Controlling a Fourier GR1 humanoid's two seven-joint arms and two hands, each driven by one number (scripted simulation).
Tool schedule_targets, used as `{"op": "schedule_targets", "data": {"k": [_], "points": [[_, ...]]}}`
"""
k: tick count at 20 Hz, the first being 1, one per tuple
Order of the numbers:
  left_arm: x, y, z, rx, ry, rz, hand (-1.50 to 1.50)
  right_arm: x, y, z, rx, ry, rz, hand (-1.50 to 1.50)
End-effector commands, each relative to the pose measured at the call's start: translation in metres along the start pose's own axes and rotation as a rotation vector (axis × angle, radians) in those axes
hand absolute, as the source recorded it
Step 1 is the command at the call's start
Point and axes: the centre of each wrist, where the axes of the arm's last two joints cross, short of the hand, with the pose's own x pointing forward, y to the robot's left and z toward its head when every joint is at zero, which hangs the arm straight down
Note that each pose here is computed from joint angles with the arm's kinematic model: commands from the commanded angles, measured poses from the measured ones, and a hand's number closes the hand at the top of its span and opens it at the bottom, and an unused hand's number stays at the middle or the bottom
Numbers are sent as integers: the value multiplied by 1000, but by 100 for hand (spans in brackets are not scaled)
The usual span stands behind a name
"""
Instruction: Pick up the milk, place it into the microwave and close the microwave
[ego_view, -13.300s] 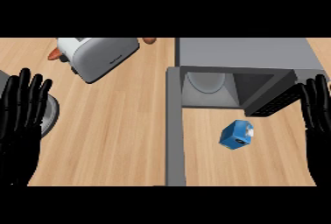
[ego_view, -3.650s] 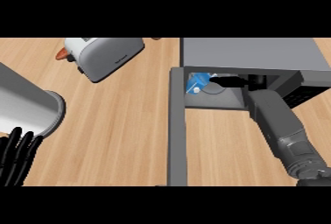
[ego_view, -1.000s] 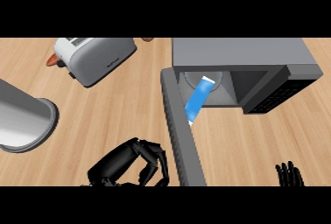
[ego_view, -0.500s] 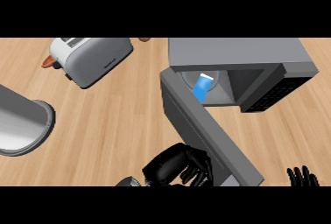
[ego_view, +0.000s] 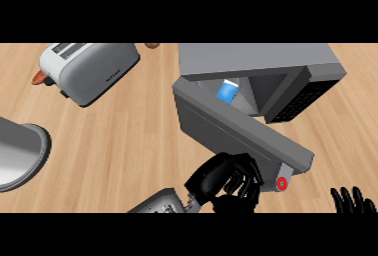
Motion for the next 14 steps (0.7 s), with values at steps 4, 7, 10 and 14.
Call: {"op": "schedule_targets", "data": {"k": [4,7,10,14], "points": [[-3,-1,-17,106,-31,82,-150,20,5,-19,108,-64,-60,-150],[4,10,-26,174,-61,118,-150,27,9,-21,115,-67,-53,-150],[5,28,-38,287,-72,110,-150,35,9,-22,140,-59,-74,-150],[12,40,-49,371,-72,132,150,44,9,-28,181,-60,-92,-150]]}}
